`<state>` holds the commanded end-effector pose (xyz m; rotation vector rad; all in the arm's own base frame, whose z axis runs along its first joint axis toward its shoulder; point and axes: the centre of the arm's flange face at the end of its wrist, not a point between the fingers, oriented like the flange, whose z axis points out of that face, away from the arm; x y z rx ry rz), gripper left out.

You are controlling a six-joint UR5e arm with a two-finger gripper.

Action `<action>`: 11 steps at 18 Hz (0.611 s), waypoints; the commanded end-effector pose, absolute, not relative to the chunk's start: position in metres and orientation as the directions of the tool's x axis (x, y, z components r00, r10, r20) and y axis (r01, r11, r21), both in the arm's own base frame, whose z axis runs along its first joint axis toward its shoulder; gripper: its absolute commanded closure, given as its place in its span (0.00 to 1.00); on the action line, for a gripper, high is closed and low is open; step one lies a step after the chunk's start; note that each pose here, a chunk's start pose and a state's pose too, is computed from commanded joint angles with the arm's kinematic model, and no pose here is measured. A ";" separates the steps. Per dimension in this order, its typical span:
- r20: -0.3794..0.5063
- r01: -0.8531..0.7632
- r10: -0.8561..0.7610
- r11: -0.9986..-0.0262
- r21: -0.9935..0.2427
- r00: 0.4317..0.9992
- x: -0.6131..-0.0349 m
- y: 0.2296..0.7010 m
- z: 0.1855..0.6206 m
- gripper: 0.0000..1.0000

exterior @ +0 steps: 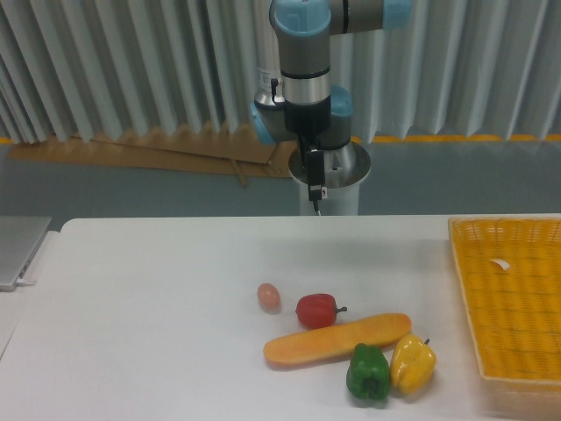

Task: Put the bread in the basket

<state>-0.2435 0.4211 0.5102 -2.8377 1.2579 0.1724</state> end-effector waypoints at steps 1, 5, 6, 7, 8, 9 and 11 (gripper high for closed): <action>-0.114 -0.736 -0.732 -0.677 0.015 0.671 -0.247 0.420 0.509 0.00; -0.106 -0.746 -0.743 -0.666 0.019 0.661 -0.253 0.419 0.506 0.00; -0.108 -0.746 -0.743 -0.666 0.017 0.660 -0.253 0.420 0.506 0.00; -0.111 -0.747 -0.744 -0.665 0.018 0.659 -0.253 0.420 0.508 0.00; -0.112 -0.746 -0.743 -0.666 0.018 0.660 -0.253 0.420 0.508 0.00; -0.112 -0.746 -0.743 -0.666 0.018 0.660 -0.253 0.420 0.508 0.00; -0.117 -0.746 -0.742 -0.666 0.017 0.660 -0.254 0.420 0.510 0.00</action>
